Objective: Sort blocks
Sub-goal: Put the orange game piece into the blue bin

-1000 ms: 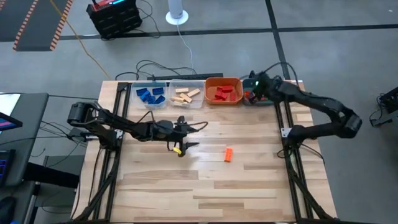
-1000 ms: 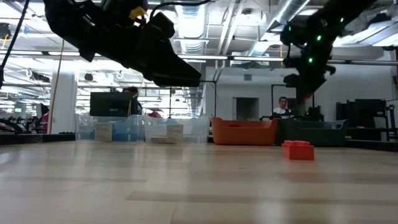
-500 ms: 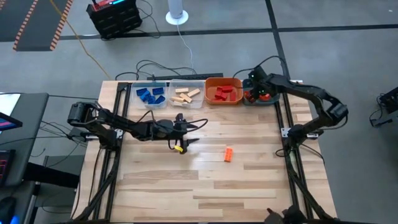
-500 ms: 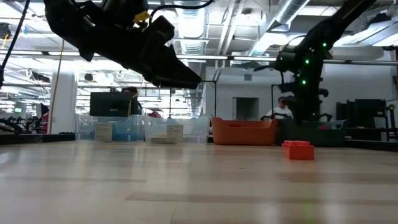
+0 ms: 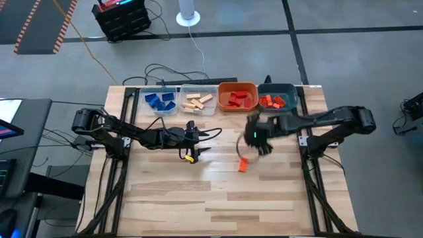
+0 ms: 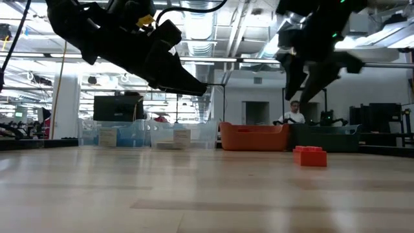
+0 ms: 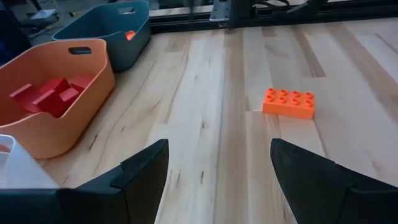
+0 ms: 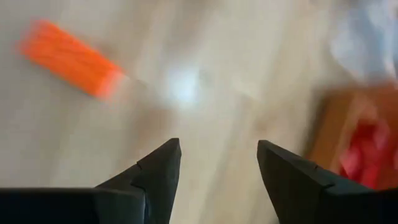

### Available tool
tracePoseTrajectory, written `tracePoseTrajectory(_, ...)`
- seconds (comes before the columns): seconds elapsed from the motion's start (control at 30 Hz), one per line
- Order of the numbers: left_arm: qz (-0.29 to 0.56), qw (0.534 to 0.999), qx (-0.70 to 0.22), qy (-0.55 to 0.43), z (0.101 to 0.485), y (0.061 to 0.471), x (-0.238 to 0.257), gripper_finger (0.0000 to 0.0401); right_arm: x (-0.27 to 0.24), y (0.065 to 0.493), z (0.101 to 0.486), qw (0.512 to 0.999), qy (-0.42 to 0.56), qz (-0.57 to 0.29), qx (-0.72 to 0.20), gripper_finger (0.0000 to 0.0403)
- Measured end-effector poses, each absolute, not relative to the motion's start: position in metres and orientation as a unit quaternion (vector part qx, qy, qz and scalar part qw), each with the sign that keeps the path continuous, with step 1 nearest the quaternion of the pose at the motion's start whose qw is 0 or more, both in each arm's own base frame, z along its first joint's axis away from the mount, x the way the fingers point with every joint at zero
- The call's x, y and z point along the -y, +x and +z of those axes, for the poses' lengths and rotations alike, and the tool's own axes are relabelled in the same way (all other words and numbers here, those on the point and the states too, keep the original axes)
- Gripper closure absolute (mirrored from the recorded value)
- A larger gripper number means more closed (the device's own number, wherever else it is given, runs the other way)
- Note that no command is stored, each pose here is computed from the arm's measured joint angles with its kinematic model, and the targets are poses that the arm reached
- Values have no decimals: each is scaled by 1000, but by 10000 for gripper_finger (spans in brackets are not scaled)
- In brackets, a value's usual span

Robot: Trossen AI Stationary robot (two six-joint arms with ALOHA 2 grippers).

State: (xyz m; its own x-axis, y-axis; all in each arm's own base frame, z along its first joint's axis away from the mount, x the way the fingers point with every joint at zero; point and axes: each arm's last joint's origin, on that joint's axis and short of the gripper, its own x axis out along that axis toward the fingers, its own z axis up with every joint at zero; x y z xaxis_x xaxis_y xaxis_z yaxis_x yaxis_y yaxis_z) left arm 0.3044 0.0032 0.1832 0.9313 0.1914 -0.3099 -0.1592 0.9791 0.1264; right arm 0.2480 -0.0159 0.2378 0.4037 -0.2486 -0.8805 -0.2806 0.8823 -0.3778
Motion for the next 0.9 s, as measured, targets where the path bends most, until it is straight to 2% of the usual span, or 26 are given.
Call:
tracePoseTrajectory(0.17, 89, 981, -163, 50, 183, 304, -3, 127, -21, 264, 228, 796, -218, 44, -563, 160)
tracePoseTrajectory(0.5, 95, 979, -174, 44, 181, 304, -7, 127, -63, 310, 214, 683, -302, 183, -640, 160)
tracePoseTrajectory(0.7, 100, 975, -193, 41, 178, 302, -10, 127, -74, 321, 195, 619, -362, 256, -648, 160)
tracePoseTrajectory(0.9, 99, 971, -211, 50, 176, 300, -11, 127, -83, 326, 194, 606, -389, 283, -634, 159)
